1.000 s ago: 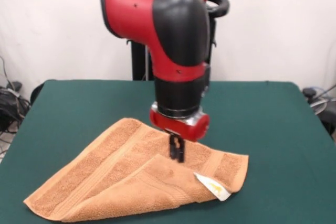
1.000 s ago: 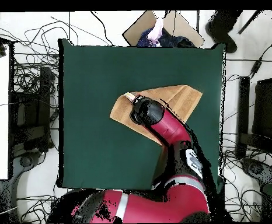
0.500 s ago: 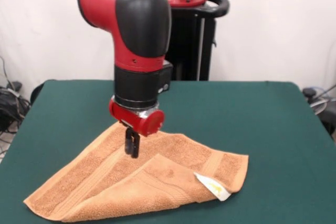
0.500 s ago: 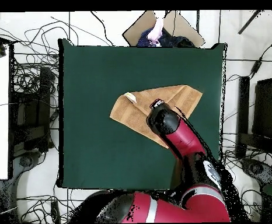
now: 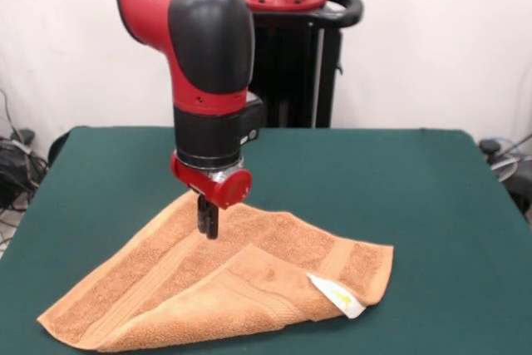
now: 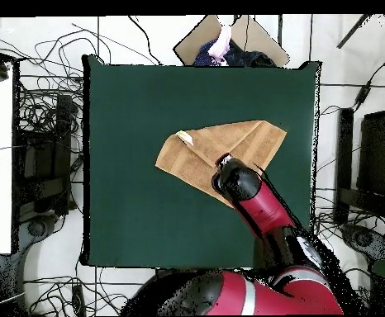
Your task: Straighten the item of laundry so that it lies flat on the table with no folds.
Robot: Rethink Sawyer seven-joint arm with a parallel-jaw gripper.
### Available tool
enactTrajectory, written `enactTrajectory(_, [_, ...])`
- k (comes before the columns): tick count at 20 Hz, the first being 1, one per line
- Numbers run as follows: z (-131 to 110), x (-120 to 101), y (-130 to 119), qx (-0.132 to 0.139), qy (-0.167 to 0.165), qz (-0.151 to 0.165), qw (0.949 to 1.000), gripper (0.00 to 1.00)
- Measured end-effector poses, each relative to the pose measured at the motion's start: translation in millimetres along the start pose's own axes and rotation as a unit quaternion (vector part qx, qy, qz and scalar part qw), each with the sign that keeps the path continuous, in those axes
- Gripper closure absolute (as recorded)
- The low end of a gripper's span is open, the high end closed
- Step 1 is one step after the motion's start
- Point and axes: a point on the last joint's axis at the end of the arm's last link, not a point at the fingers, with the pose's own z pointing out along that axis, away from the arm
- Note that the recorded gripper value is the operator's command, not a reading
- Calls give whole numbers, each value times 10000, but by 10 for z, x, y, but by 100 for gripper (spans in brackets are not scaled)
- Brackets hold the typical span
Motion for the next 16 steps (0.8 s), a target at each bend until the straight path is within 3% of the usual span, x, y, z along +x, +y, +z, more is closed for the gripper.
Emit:
enactTrajectory(5, [124,138,-148,32,139,-6,9999,100])
enactTrajectory(16, [358,301,-405,215,39,-121,9997,100])
